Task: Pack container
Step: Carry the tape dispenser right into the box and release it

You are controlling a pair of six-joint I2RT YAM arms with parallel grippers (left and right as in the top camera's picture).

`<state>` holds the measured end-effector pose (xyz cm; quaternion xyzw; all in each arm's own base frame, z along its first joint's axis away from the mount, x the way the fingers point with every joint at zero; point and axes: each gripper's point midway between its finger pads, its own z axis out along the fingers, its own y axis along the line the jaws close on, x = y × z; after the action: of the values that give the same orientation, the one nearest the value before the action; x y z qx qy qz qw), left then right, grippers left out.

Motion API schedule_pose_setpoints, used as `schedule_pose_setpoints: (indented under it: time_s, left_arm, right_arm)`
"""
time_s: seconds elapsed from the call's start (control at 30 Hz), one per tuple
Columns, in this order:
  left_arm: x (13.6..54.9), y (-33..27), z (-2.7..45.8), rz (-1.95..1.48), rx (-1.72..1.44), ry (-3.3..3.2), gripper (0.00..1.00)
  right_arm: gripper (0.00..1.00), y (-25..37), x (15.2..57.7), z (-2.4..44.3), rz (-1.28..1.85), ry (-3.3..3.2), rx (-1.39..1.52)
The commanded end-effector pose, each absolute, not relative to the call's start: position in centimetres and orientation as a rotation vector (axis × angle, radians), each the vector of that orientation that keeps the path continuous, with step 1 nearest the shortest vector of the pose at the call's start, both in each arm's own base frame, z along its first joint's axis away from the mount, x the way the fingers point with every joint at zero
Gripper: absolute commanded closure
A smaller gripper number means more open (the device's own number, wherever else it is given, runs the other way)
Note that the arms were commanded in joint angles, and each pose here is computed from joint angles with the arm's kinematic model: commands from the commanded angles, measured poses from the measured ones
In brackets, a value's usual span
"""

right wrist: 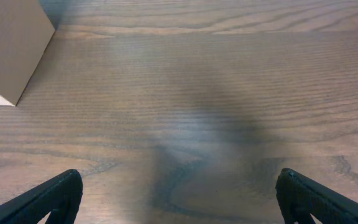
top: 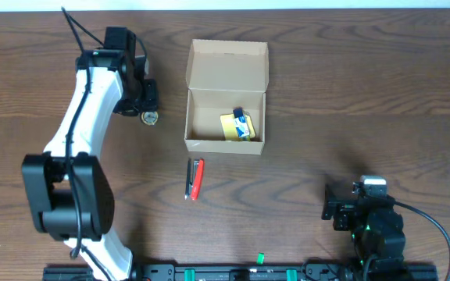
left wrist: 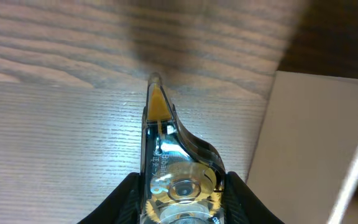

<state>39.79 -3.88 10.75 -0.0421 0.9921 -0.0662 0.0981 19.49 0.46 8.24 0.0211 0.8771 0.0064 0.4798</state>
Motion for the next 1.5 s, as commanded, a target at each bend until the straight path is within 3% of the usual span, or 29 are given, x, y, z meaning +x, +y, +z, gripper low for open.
schedule_pose_setpoints:
  time_s: [0.0, 0.33, 0.7, 1.0, 1.47]
  left_arm:
    - [40.9, -3.7, 14.1, -0.178, -0.121, 2.838, 0.95]
    - [43.6, -6.9, 19.8, -0.207, 0.001, 2.668, 0.95]
    - [43.8, -14.1, 20.5, -0.273, 0.205, 2.600, 0.94]
    - [42.3, -19.2, 15.7, -0.376, 0.334, 2.726, 0.95]
    - [38.8, -19.3, 8.9, -0.366, 0.359, 3.008, 0.95]
  right_arm:
    - [0.01, 0.3, 19.4, 7.9, 0.003, 2.145, 0.047]
    - [0.01, 0.3, 19.4, 7.9, 0.003, 2.145, 0.046]
    - [0.01, 0.3, 19.4, 7.9, 0.003, 2.145, 0.046]
    - [0.01, 0.3, 19.4, 7.9, 0.003, 2.145, 0.046]
    - [0.01, 0.3, 19.4, 7.9, 0.003, 2.145, 0.046]
